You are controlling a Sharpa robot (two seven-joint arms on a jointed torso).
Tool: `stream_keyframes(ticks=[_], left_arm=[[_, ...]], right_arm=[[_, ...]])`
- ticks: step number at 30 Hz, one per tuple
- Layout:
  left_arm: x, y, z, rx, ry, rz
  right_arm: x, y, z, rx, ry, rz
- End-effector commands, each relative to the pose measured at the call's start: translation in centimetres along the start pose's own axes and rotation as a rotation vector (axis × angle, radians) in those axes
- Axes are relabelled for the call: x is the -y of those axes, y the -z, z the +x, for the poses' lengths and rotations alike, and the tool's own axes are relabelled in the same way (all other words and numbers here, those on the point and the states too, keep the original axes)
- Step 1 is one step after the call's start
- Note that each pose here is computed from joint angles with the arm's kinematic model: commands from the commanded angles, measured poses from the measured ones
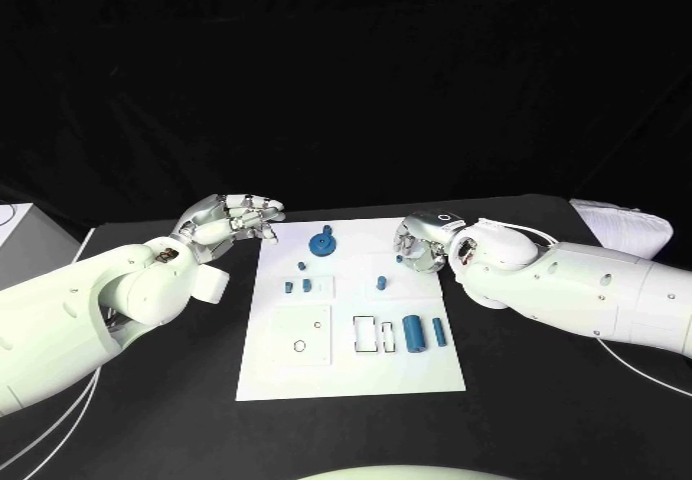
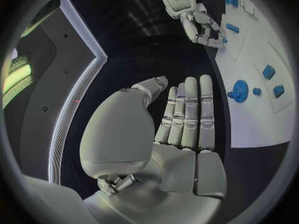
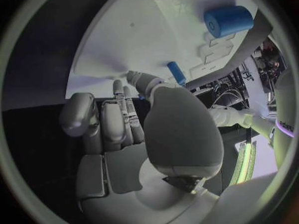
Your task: Assemble the parts on the task board
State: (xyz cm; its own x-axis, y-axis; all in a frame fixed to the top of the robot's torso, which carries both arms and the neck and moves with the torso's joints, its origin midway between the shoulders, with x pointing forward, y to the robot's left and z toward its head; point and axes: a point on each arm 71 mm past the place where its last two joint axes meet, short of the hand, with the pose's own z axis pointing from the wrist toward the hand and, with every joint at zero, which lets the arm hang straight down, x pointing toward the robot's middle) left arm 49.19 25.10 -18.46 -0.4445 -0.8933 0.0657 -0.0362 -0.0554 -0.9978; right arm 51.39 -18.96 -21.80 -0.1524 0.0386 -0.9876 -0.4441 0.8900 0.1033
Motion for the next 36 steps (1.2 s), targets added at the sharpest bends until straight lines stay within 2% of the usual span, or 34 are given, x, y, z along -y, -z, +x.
stream_keyframes(ticks=[1,21,36], left_arm=[[0.25,-0.02,0.35,-0.014,0.036,0.029],[0.22,-0.02,0.43,-0.011,0.035,0.028],[0.19,0.01,0.34,-0.008,0.032,0.025]], right_arm=[[-0.4,-0.1,0.3,-0.012,0.03,-0.005],[-1.6,-0.2,1.8,-0.06,0.045,-0.018],[-2.0,-0.3,2.1,-0.01,0.068,0.013]])
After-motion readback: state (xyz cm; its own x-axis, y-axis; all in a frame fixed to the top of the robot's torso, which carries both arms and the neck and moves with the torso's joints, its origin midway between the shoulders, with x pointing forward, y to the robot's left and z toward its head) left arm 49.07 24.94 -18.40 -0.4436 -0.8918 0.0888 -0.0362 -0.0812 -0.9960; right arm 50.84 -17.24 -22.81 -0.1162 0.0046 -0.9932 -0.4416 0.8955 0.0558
